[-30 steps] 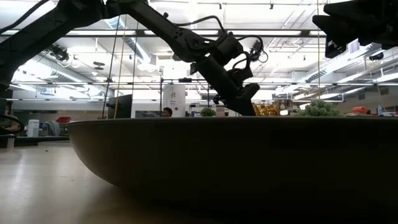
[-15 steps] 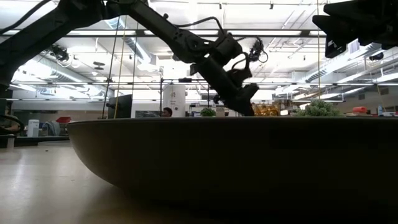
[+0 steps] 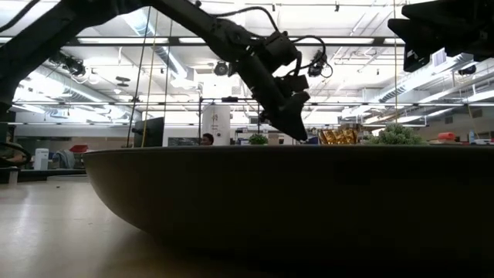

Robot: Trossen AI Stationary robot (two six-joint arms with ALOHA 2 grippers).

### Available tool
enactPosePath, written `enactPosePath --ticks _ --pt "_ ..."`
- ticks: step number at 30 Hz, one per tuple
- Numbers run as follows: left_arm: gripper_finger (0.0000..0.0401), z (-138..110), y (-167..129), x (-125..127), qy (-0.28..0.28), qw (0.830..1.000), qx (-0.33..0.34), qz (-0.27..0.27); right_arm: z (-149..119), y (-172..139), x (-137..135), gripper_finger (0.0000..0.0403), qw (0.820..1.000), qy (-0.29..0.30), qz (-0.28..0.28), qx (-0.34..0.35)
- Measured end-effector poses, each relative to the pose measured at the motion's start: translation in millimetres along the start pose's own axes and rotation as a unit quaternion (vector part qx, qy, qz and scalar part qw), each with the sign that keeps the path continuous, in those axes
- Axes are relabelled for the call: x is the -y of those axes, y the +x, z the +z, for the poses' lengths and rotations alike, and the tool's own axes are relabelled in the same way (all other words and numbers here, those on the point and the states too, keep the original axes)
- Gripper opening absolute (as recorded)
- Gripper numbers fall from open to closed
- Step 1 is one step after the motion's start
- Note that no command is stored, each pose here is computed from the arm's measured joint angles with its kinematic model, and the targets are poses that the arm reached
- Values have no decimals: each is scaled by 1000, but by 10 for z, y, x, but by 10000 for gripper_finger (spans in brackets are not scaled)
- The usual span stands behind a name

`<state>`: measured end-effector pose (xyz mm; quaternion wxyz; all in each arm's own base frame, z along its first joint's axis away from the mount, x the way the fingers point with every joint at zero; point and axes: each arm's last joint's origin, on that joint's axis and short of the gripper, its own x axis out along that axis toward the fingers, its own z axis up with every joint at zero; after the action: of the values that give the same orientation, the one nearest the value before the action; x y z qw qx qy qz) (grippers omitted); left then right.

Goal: Pick and place plate/cup/fork/spoon on tray
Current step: Put the black plate on the black tray

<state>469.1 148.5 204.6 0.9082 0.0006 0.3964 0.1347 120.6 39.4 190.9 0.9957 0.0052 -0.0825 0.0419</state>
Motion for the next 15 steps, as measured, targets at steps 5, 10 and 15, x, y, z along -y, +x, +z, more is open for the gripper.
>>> enactPosePath --ticks 5,10,15 --pt "141 -34 -242 219 45 996 -65 -36 0 0 0 132 1000 0 0 0" --pt "141 -261 -338 463 48 976 -188 -99 1 0 0 132 1000 0 0 0" --pt "138 -368 -432 758 74 959 -251 -109 1 0 0 132 1000 0 0 0"
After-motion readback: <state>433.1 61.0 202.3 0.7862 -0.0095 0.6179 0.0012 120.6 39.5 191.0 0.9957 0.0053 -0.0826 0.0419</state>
